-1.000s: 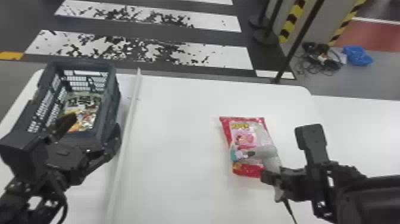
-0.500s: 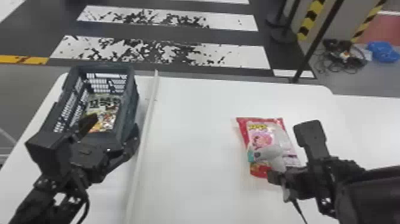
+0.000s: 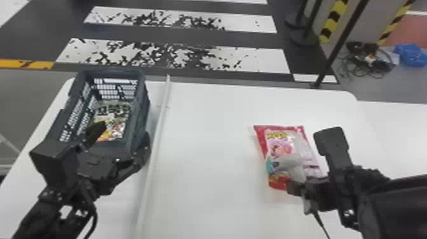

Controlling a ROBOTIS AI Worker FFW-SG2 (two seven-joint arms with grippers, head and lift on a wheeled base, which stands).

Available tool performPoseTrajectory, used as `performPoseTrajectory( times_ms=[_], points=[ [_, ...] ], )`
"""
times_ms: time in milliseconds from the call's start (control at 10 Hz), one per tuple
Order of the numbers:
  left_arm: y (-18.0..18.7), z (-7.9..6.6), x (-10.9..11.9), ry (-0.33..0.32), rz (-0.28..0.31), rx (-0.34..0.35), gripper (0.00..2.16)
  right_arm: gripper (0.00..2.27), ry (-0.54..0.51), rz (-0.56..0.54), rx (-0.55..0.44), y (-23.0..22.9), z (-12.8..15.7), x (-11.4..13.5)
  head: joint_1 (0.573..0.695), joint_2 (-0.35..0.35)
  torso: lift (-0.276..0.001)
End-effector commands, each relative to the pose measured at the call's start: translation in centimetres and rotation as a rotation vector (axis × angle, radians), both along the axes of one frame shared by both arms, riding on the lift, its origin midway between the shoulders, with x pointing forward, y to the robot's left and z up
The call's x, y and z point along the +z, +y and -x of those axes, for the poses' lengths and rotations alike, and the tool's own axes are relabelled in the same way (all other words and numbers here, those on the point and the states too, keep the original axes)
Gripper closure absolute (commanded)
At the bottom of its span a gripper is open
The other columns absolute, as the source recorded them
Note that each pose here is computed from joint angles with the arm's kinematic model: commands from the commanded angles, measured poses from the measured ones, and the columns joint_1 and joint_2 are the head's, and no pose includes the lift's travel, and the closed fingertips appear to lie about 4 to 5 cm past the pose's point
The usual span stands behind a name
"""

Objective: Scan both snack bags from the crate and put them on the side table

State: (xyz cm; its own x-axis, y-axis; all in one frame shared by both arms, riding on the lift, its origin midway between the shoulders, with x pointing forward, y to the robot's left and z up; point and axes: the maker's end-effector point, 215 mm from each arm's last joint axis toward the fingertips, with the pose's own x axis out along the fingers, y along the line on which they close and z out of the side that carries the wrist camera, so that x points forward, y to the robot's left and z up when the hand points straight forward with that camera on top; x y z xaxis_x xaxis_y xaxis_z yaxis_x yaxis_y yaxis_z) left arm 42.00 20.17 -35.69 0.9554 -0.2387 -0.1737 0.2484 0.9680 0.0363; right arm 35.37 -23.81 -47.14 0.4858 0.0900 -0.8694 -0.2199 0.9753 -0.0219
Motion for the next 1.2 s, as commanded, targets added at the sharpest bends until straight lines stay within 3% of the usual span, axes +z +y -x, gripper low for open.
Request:
performPoseTrajectory(
  times_ms=[0,200,400,800,1100],
  points=[
    [0.0,0.1,-0.1,0.002,0.001,0.000,0.08,2.25,-0.013,0.003,-0.005,-0.3,-0.4,0.3,0.695,-0.054,-0.087],
    [0.0,0.1,-0.1,0.002,0.001,0.000,0.08,2.25,-0.054,0.010,-0.067,-3.8,-2.6,0.6,0.695,-0.062,-0.087],
    [0.0,0.1,-0.2,0.005,0.001,0.000,0.08,2.25,-0.102,0.010,-0.129,-8.0,-4.8,0.5,0.695,-0.115,-0.087],
    [0.0,0.2,-0.4,0.009,0.004,0.002,0.08,2.25,-0.172,0.034,-0.256,-16.5,-6.8,-0.8,0.695,-0.220,-0.087],
    [0.3,0.2,-0.3,0.007,0.001,0.004,0.08,2.25,-0.244,0.070,-0.293,-21.3,-8.3,-1.6,0.695,-0.287,-0.087]
  ],
)
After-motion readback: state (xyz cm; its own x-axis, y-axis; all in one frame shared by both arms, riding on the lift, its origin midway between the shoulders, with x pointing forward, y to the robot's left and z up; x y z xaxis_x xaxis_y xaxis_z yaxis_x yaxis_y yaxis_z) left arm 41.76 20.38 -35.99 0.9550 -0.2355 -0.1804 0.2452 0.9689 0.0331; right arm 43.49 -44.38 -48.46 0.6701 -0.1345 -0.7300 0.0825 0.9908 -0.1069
